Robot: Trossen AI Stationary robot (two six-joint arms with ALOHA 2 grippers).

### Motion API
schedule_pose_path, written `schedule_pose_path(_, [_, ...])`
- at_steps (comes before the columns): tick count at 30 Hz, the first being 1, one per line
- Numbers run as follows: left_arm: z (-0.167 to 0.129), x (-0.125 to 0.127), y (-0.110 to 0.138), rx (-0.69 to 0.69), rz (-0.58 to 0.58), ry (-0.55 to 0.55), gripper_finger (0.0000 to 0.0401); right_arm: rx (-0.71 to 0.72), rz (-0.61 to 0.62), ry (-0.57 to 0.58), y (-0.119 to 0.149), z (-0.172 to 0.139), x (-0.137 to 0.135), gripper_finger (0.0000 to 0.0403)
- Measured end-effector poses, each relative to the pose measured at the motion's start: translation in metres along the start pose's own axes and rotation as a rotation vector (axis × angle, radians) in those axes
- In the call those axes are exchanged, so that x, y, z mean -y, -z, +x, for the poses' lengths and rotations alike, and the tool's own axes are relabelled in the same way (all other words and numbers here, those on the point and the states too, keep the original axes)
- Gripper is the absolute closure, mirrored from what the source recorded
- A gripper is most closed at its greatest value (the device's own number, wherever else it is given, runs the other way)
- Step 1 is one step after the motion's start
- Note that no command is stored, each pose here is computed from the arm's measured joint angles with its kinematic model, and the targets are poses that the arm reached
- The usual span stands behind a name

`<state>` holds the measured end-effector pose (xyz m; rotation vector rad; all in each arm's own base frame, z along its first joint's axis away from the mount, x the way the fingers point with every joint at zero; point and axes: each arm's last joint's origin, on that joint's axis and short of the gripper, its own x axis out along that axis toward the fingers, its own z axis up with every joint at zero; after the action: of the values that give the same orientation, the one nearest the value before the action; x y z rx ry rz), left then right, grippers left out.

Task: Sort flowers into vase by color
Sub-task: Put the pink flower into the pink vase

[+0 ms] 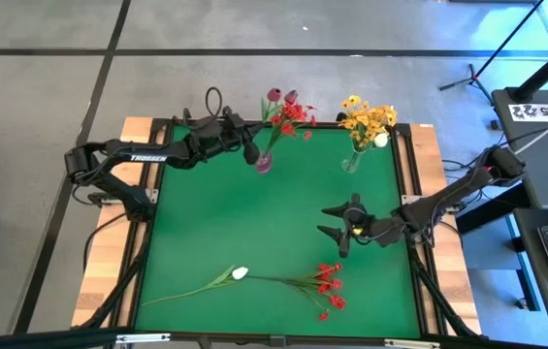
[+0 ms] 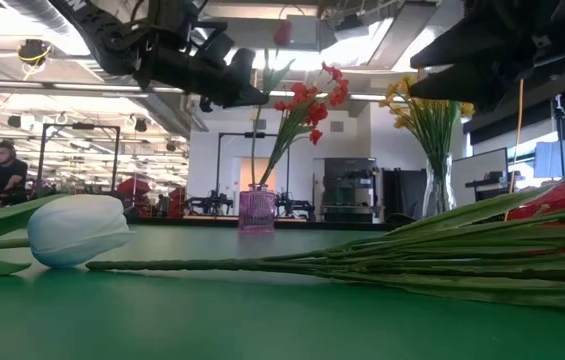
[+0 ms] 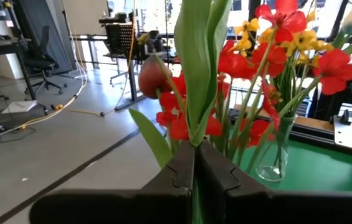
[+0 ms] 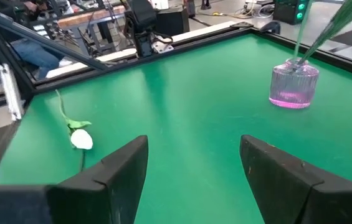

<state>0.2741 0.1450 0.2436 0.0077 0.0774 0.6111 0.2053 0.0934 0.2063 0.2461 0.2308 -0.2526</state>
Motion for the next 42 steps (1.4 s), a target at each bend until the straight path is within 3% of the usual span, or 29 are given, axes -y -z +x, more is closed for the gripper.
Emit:
schedule_pose_path(9, [0.002, -0.001, 0.002, -0.009, -0.021, 0.0, 0.0401, 0.005, -0.011, 0.053, 0.005, 0.004, 0.0, 0.015])
schedule_pose_path(15, [0.008, 0.003, 0.015, -0.051, -0.064, 0.016, 0.0401, 0.066, -0.017, 0.158, 0.002, 0.004, 0.003, 0.015])
schedule_pose_path(31, [0.011, 0.006, 0.018, -0.047, -0.063, 0.026, 0.04, 0.062, -0.042, 0.163, 0.003, 0.004, 0.003, 0.015])
schedule_pose_path(42, [0.01, 0.007, 0.025, -0.114, -0.02, 0.039, 0.0317, 0.064, -0.018, 0.163, 0.003, 0.004, 0.003, 0.015])
